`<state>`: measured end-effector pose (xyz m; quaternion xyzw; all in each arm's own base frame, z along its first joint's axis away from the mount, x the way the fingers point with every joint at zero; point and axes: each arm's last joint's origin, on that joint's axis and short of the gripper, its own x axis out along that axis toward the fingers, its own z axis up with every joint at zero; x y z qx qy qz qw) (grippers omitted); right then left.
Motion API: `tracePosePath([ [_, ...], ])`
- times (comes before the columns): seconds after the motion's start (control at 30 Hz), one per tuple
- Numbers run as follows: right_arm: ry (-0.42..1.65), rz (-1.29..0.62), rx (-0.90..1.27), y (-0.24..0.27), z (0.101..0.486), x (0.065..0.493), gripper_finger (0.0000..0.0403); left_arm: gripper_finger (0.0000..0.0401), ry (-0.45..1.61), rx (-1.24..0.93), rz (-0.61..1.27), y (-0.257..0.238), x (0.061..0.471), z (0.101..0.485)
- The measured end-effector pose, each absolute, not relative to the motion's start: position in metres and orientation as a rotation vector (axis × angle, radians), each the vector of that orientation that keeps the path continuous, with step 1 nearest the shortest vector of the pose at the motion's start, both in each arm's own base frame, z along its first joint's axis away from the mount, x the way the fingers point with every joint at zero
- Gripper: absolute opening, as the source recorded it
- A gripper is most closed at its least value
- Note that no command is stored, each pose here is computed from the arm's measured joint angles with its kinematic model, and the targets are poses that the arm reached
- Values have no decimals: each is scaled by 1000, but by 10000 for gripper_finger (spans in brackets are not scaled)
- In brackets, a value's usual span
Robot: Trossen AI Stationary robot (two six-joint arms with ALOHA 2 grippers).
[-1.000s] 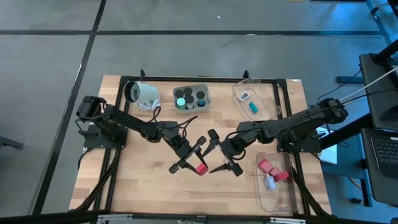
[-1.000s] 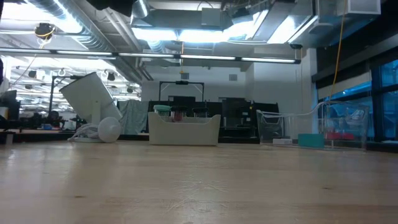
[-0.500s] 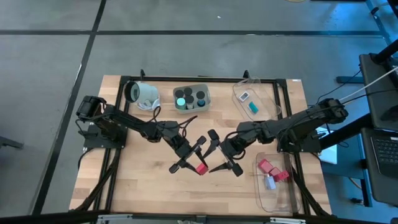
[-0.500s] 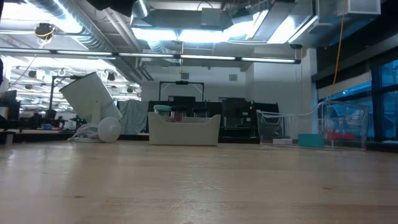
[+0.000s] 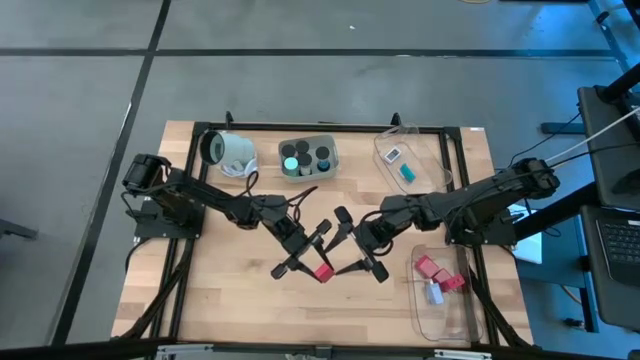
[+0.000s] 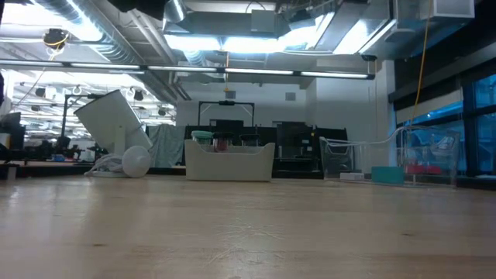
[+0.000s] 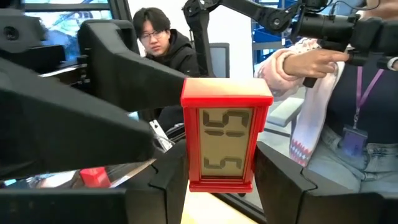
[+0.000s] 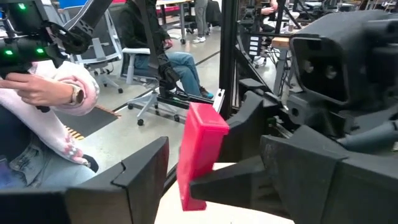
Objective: Pick & Place Office items
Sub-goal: Put the red digital clock into the top transparent bin
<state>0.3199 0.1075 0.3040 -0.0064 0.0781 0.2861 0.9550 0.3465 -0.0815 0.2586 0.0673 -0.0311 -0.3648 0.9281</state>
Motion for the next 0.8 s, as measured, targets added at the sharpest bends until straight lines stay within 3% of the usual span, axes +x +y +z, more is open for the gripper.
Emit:
tracePosePath([
  [0.8,159,582,-10,108,304,320,255,150,-104,232,-718,-76,348,259],
])
